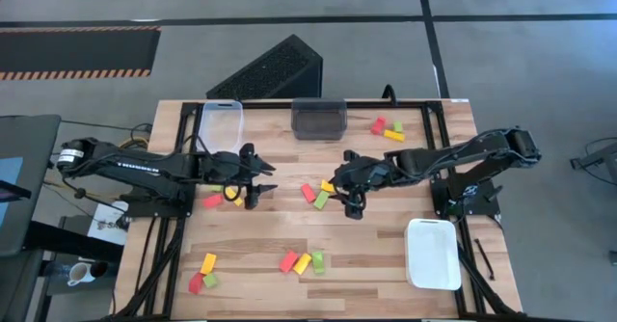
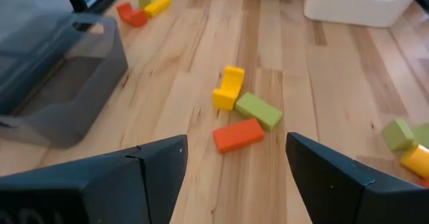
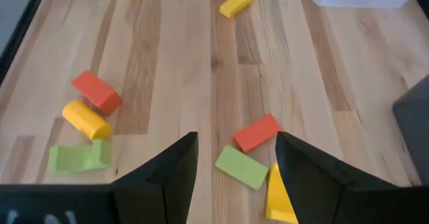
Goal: Sort & place blocks by color
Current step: Put the pink block into the transparent bin
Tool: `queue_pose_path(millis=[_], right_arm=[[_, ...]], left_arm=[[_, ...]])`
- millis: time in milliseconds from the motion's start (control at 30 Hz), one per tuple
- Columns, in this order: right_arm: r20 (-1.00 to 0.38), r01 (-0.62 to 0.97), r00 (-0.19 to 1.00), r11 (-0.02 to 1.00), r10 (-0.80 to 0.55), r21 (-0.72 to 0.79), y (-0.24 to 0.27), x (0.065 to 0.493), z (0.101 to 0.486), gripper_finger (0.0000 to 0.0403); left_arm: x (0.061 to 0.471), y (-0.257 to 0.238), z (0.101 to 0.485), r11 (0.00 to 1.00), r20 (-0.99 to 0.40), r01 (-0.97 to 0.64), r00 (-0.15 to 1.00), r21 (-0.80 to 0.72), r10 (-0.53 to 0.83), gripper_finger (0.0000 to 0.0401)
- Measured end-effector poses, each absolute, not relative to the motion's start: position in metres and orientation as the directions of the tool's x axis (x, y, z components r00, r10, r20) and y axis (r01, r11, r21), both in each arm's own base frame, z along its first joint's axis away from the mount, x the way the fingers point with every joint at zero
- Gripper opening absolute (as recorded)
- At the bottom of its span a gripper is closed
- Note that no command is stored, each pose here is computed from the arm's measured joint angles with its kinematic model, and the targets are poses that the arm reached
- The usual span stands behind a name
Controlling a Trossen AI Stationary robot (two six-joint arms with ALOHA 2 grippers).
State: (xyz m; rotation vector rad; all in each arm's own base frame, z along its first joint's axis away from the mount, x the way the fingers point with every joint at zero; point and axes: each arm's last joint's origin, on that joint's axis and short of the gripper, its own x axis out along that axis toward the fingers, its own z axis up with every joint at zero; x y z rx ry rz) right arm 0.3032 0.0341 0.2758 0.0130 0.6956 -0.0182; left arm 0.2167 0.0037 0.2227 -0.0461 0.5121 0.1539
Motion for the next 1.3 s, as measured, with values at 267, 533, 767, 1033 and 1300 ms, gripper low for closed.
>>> queue_pose_path(millis=[267, 533, 767, 1033, 1300], right_arm=[[-0.653, 0.02, 0.757, 1.0, -0.013, 0.004, 0.034, 0.304, 0.273, 0.0225], [-0.697, 0.058, 0.717, 0.998, -0.017, 0.034, 0.034, 0.3, 0.269, 0.0225], [-0.8, 0.096, 0.599, 0.994, -0.014, 0.054, 0.042, 0.287, 0.259, 0.0225], [-0.834, 0.152, 0.511, 0.977, -0.206, -0.148, 0.061, 0.271, 0.252, 0.0225], [-0.836, 0.166, 0.485, 0.966, -0.256, -0.199, 0.082, 0.256, 0.235, 0.0225]], left_arm=[[0.212, 0.005, 0.215, 0.977, -0.569, -0.209, 0.808, -0.037, 0.152, 0.024], [0.203, 0.011, 0.21, 0.948, -0.636, -0.306, 0.75, -0.091, 0.181, 0.024], [0.199, 0.014, 0.23, 0.923, -0.737, -0.37, 0.652, -0.105, 0.177, 0.024], [0.22, 0.011, 0.254, 0.956, -0.615, -0.275, 0.773, -0.102, 0.156, 0.024], [0.266, 0.001, 0.223, 0.999, -0.616, -0.01, 0.788, -0.052, -0.024, 0.024]])
